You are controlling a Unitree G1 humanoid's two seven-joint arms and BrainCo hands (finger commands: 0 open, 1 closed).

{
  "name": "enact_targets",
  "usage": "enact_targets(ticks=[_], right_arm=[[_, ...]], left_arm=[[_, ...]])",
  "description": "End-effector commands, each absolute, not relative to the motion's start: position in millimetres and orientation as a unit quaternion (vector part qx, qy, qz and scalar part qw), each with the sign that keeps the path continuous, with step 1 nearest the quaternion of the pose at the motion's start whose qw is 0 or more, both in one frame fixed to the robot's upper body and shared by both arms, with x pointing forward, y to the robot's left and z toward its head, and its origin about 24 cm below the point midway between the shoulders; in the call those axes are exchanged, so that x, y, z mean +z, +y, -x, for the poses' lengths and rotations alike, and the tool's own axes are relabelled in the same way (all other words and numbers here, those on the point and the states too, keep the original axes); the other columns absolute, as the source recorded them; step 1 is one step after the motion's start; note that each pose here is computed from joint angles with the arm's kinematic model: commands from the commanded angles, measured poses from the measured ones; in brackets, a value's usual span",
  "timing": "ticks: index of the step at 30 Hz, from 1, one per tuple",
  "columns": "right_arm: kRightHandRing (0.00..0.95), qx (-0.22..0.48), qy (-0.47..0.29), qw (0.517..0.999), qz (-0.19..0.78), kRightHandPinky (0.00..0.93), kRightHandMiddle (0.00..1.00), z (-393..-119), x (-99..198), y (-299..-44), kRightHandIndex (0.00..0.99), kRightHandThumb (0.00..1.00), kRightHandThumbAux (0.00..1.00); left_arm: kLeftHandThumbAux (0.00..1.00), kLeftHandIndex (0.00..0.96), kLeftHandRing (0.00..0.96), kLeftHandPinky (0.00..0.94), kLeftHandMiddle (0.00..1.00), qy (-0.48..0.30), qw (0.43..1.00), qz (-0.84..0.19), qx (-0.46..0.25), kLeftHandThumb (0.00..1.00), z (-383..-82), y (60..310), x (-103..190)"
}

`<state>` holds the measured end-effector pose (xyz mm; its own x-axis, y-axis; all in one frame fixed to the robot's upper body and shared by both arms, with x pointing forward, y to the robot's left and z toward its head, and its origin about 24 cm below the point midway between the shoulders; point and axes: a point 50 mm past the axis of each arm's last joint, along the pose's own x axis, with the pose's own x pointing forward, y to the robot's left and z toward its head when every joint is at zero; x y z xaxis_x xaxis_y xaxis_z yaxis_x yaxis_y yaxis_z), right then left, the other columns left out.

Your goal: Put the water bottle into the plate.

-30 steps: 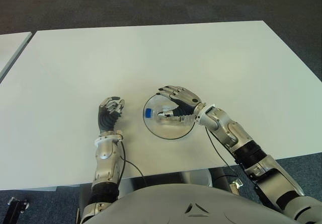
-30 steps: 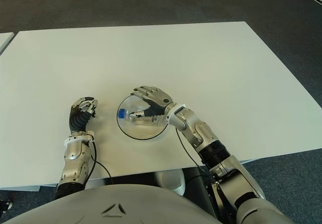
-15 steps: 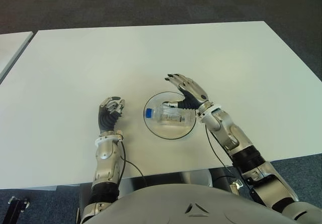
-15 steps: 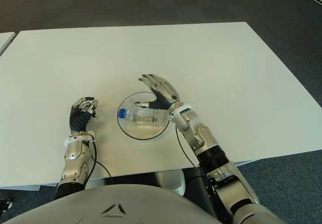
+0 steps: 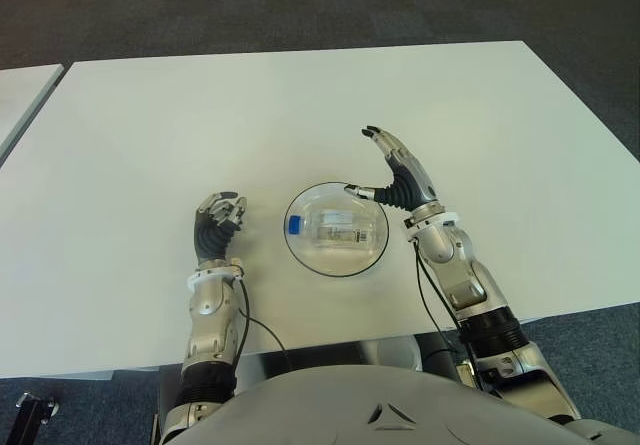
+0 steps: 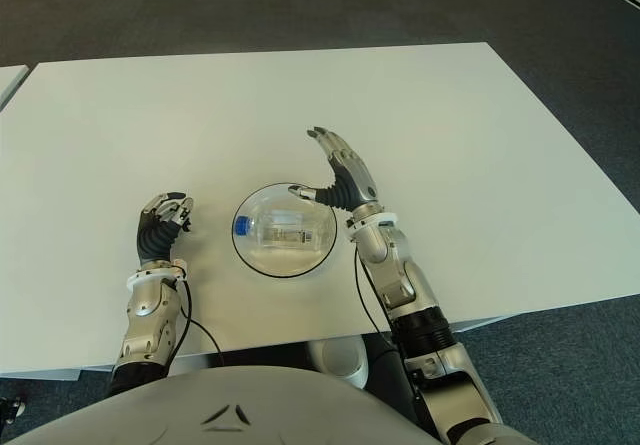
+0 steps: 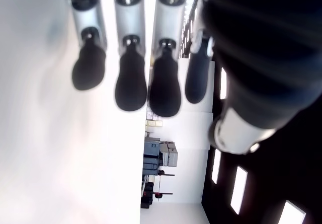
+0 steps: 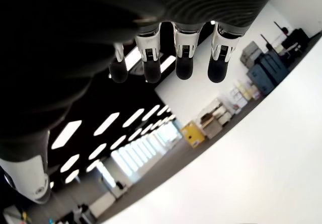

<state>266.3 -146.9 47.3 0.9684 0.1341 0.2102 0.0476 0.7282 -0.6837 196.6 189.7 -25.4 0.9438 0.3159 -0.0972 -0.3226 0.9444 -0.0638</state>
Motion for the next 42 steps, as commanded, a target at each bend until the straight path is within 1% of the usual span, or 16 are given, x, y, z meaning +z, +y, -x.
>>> enact_targets(ticks=[1, 2, 5, 6, 8, 11, 12, 13, 16, 17, 19, 22, 29, 33, 37, 42], right_arm=[[0.164, -0.005, -0.11, 0.935, 0.337, 0.229, 0.175, -263, 36, -153, 0.108, 0.389, 0.773], [0.203, -0.01, -0.111, 0.937, 0.331, 0.241, 0.234, -263, 35, -153, 0.138, 0.412, 0.801], [0.267, -0.02, -0.115, 0.941, 0.316, 0.261, 0.326, -262, 35, -153, 0.186, 0.453, 0.849], [0.278, -0.024, -0.119, 0.943, 0.31, 0.264, 0.34, -261, 35, -154, 0.194, 0.46, 0.857], [0.334, -0.027, -0.121, 0.945, 0.302, 0.284, 0.403, -259, 35, -154, 0.237, 0.483, 0.899], [0.364, -0.026, -0.115, 0.948, 0.295, 0.293, 0.435, -257, 33, -155, 0.264, 0.496, 0.916], [0.382, -0.026, -0.113, 0.949, 0.293, 0.301, 0.451, -257, 33, -155, 0.317, 0.57, 0.851], [0.394, -0.025, -0.112, 0.95, 0.292, 0.306, 0.462, -256, 32, -155, 0.351, 0.618, 0.809], [0.412, -0.022, -0.096, 0.952, 0.289, 0.322, 0.478, -255, 29, -157, 0.392, 0.675, 0.759], [0.416, -0.017, -0.077, 0.956, 0.282, 0.33, 0.482, -254, 23, -160, 0.396, 0.681, 0.754], [0.448, -0.01, -0.051, 0.962, 0.269, 0.405, 0.501, -253, 14, -164, 0.408, 0.694, 0.743], [0.471, -0.005, -0.032, 0.967, 0.253, 0.433, 0.516, -254, 8, -166, 0.414, 0.701, 0.737], [0.495, 0.003, -0.012, 0.979, 0.205, 0.449, 0.528, -252, 1, -167, 0.418, 0.704, 0.735], [0.508, 0.01, -0.005, 0.985, 0.175, 0.492, 0.527, -250, -2, -166, 0.42, 0.704, 0.734], [0.516, 0.019, 0.004, 0.989, 0.149, 0.508, 0.524, -248, -4, -165, 0.422, 0.704, 0.734], [0.515, 0.034, 0.016, 0.993, 0.109, 0.512, 0.518, -246, -6, -164, 0.423, 0.704, 0.734]], left_arm=[[0.718, 0.434, 0.723, 0.728, 0.725, 0.06, 0.985, 0.037, 0.16, 0.705, -194, 190, -32], [0.718, 0.434, 0.724, 0.729, 0.726, 0.059, 0.985, 0.037, 0.16, 0.706, -194, 190, -32], [0.718, 0.434, 0.723, 0.725, 0.725, 0.059, 0.985, 0.039, 0.159, 0.706, -194, 191, -32], [0.718, 0.434, 0.722, 0.724, 0.725, 0.059, 0.985, 0.042, 0.158, 0.706, -194, 191, -32], [0.718, 0.434, 0.716, 0.718, 0.719, 0.059, 0.985, 0.043, 0.158, 0.706, -194, 191, -31], [0.718, 0.434, 0.716, 0.72, 0.717, 0.059, 0.985, 0.041, 0.158, 0.706, -194, 191, -31], [0.718, 0.434, 0.717, 0.722, 0.718, 0.059, 0.985, 0.04, 0.158, 0.706, -194, 191, -31], [0.718, 0.434, 0.717, 0.724, 0.718, 0.059, 0.985, 0.04, 0.158, 0.706, -194, 191, -31], [0.718, 0.434, 0.717, 0.719, 0.718, 0.061, 0.985, 0.041, 0.158, 0.706, -194, 192, -32], [0.718, 0.434, 0.717, 0.716, 0.717, 0.062, 0.985, 0.042, 0.158, 0.706, -194, 192, -32], [0.718, 0.434, 0.713, 0.708, 0.714, 0.063, 0.985, 0.043, 0.158, 0.706, -195, 192, -32], [0.718, 0.435, 0.712, 0.709, 0.715, 0.061, 0.985, 0.045, 0.158, 0.707, -195, 192, -32], [0.718, 0.435, 0.723, 0.729, 0.726, 0.056, 0.985, 0.042, 0.159, 0.706, -194, 192, -32], [0.718, 0.435, 0.727, 0.734, 0.729, 0.058, 0.985, 0.044, 0.159, 0.706, -194, 191, -31], [0.718, 0.435, 0.715, 0.707, 0.72, 0.061, 0.984, 0.048, 0.158, 0.706, -195, 191, -31], [0.718, 0.435, 0.713, 0.706, 0.717, 0.061, 0.985, 0.048, 0.157, 0.706, -195, 191, -32]])
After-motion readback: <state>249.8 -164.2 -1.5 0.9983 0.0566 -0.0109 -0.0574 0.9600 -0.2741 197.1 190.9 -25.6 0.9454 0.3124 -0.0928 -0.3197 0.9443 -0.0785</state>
